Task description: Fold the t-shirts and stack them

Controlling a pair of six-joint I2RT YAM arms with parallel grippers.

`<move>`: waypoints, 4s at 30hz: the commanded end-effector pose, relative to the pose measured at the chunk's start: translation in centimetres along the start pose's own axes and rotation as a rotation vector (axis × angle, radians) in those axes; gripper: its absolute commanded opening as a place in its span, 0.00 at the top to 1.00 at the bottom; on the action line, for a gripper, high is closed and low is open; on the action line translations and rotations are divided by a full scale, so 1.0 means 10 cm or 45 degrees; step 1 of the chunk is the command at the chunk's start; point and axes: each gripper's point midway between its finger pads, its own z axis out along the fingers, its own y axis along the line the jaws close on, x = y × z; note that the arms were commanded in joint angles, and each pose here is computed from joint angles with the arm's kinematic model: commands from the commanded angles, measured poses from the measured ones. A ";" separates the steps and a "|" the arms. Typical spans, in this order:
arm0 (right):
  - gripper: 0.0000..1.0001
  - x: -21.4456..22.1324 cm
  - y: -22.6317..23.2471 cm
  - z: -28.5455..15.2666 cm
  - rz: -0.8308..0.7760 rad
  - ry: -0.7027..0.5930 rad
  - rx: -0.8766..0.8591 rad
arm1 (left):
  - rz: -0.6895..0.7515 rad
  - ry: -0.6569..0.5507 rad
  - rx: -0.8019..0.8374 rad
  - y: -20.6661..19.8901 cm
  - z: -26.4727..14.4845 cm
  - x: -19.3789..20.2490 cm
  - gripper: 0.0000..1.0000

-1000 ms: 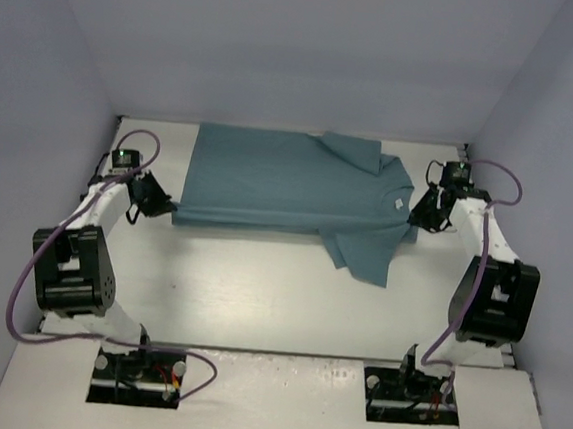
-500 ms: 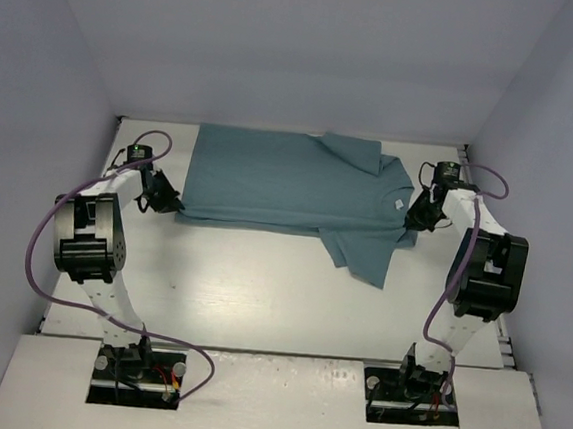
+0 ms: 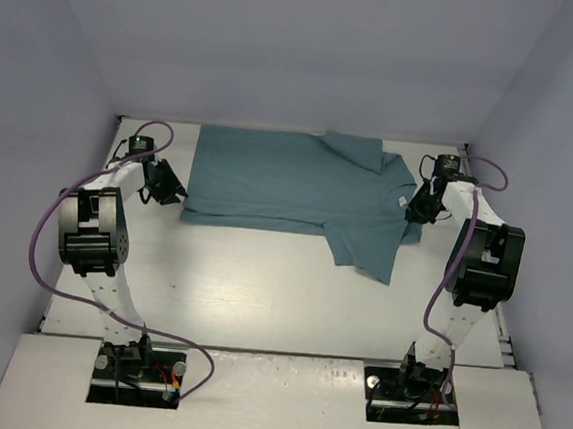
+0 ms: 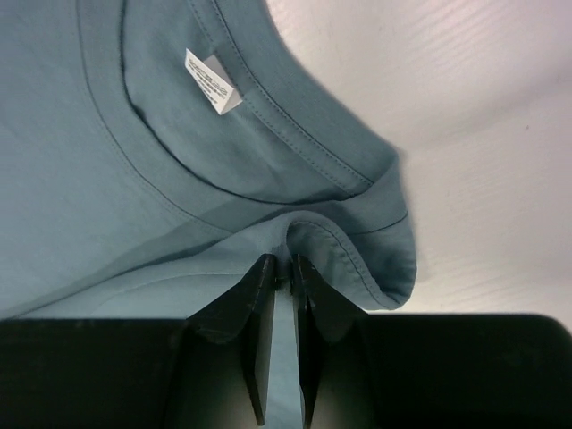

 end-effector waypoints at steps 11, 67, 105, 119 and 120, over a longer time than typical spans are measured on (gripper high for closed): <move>0.54 -0.42 0.23 -1.24 -0.192 -0.427 -0.106 | 0.264 -0.375 0.274 -0.92 -1.19 -0.63 0.34; 0.57 1.67 -0.48 -0.34 -0.099 0.102 0.011 | 0.722 0.336 0.099 -2.25 0.33 3.97 0.70; 1.00 0.72 0.30 -0.75 -0.199 -0.180 -0.158 | 1.036 -0.124 0.348 -3.17 -0.36 2.73 1.00; 1.00 -0.32 1.02 -0.59 -0.321 -0.313 -0.236 | 1.034 -0.281 0.491 -3.76 -0.21 1.72 1.00; 1.00 -0.33 1.02 -0.54 -0.324 -0.306 -0.231 | 1.032 -0.283 0.484 -3.75 -0.17 1.69 1.00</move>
